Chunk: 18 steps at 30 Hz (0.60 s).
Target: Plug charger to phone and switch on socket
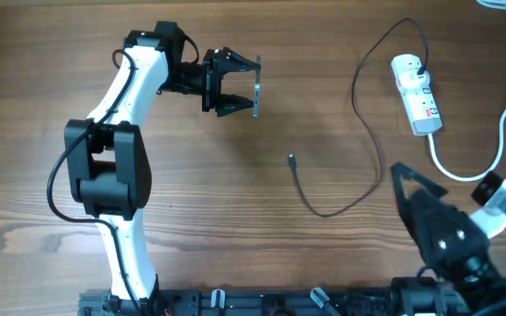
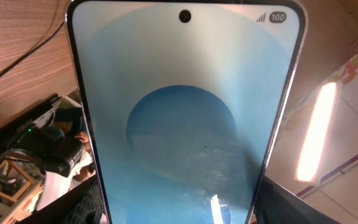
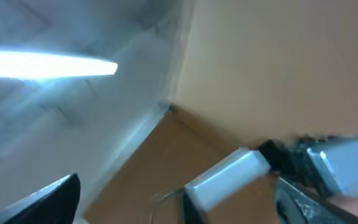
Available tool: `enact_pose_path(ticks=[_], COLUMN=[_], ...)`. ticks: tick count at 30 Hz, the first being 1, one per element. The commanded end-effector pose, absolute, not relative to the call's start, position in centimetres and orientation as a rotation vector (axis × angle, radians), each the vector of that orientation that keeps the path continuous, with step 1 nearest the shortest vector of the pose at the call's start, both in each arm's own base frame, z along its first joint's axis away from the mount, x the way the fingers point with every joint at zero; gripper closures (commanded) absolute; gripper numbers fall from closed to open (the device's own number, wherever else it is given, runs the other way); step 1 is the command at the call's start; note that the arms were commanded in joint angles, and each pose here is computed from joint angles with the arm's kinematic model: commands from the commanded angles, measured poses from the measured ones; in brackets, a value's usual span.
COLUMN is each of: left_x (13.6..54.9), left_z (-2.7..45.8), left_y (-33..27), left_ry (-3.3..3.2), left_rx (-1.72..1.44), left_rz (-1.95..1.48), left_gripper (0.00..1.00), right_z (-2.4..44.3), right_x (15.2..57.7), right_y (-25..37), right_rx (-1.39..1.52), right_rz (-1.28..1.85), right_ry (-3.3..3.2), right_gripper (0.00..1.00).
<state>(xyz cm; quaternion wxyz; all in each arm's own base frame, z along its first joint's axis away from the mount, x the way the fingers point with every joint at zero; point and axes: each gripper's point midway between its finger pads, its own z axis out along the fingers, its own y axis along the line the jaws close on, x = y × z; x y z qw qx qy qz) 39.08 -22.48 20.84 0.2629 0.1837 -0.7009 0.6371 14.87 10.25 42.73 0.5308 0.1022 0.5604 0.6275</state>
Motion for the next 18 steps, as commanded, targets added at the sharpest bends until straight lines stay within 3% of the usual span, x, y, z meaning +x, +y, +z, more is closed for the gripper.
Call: enact_pose_path(ticks=[1, 4, 7, 10, 15, 18], left_x=[38.7, 38.7, 38.7, 38.7, 38.7, 38.7], left_z=[23.5, 23.5, 23.5, 23.5, 23.5, 23.5], left_y=[-22.3, -22.3, -22.3, -22.3, -22.3, -22.3], left_ry=[-1.862, -1.862, -1.86, -1.854, -1.848, -1.848], left_rx=[0.452, 0.453, 0.456, 0.466, 0.474, 0.474], left_rz=[1.801, 1.8, 1.798, 1.79, 1.784, 1.784], left_gripper=[0.28, 0.28, 0.28, 0.28, 0.27, 0.27], right_z=[46.5, 49.1, 48.2, 43.5, 37.2, 34.0], right_x=[15.1, 15.6, 18.6, 21.8, 25.1, 28.6], right_y=[12.3, 14.6, 13.6, 12.0, 18.5, 20.0], right_rx=[-0.091, -0.328, -0.317, -0.19, -0.245, -0.189], right_rz=[1.196, 1.228, 1.044, 0.731, 0.503, 0.159], right_ry=[1.559, 1.758, 1.967, 2.292, 2.558, 2.551], right_gripper=[0.0, 0.01, 0.0, 0.01, 0.01, 0.0])
